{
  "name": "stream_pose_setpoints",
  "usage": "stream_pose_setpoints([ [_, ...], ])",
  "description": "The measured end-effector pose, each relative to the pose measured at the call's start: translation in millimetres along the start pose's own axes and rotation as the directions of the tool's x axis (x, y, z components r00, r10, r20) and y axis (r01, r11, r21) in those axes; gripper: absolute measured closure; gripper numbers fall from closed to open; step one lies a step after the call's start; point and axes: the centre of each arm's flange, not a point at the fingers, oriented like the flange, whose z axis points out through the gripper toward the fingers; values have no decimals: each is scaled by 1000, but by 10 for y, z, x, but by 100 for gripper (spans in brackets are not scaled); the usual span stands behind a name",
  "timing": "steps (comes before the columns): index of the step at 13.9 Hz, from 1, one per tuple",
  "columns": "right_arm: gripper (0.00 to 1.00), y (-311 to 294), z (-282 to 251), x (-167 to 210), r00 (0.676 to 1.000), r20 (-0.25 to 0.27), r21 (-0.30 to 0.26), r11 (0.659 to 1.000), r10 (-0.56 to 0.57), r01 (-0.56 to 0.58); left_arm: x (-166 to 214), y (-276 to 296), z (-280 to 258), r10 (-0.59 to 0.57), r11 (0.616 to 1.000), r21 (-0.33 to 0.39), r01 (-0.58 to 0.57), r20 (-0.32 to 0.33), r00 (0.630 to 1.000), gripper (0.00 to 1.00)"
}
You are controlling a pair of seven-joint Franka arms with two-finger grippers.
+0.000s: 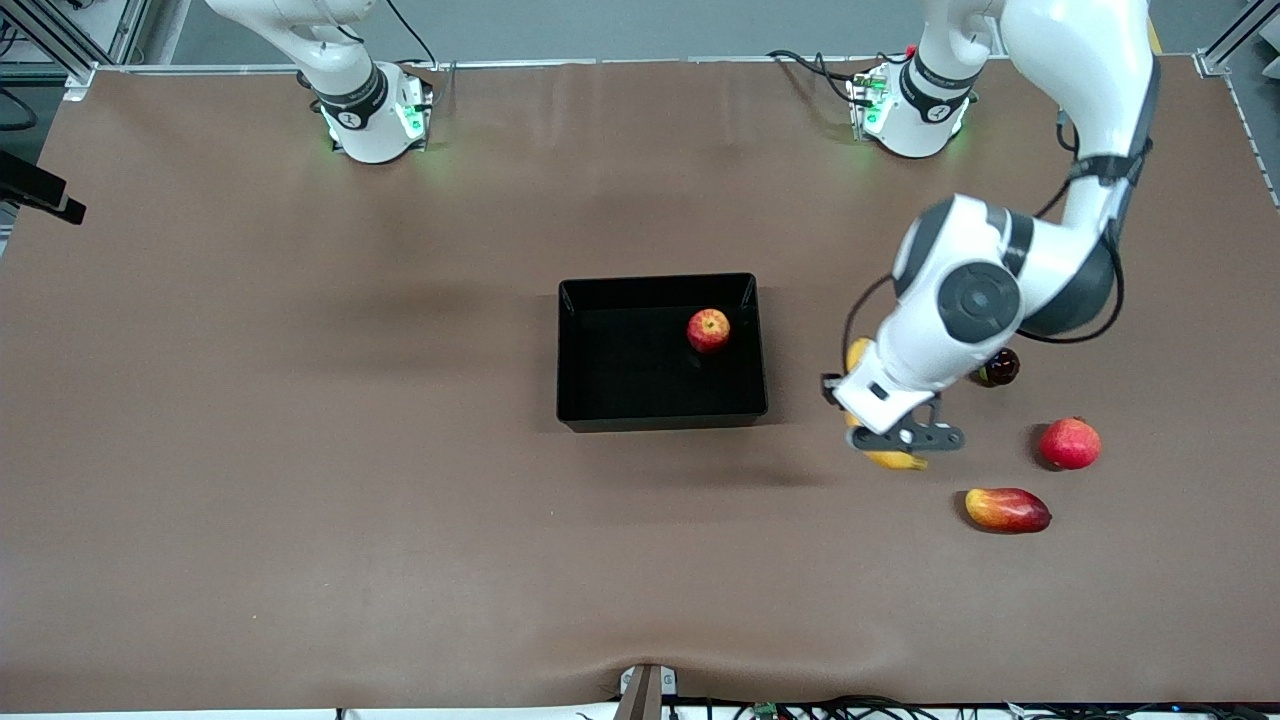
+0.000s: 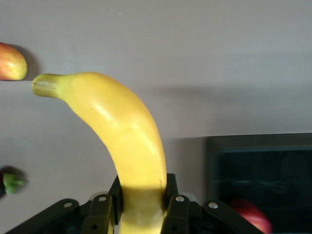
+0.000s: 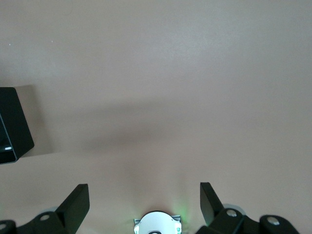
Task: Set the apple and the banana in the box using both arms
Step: 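Carry the banana with the left gripper over the black box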
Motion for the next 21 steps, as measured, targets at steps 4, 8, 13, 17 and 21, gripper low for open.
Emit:
stream_pose_setpoints([
  [4, 0, 12, -1, 0, 1000, 0, 1, 1000, 2, -2, -309, 769, -174, -81, 996, -40, 81, -1, 997, 63],
  [8, 0, 18, -1, 0, 1000, 0, 1, 1000, 3, -3, -592, 1311, -213, -158, 986, -61, 158, 3, 987, 63],
  [13, 0, 62, 3, 2, 1000, 1, 2, 1000, 12, -12, -828, 1817, -39, -300, 952, -59, 301, 23, 954, 63],
  [17, 0, 64, 5, 3, 1000, 1, 3, 1000, 12, -12, -932, 2115, 177, -311, 947, -81, 311, 20, 950, 63],
  [21, 0, 61, 6, 5, 1000, 1, 3, 1000, 12, -12, -1179, 2467, 536, -320, 944, -76, 321, 31, 947, 63],
])
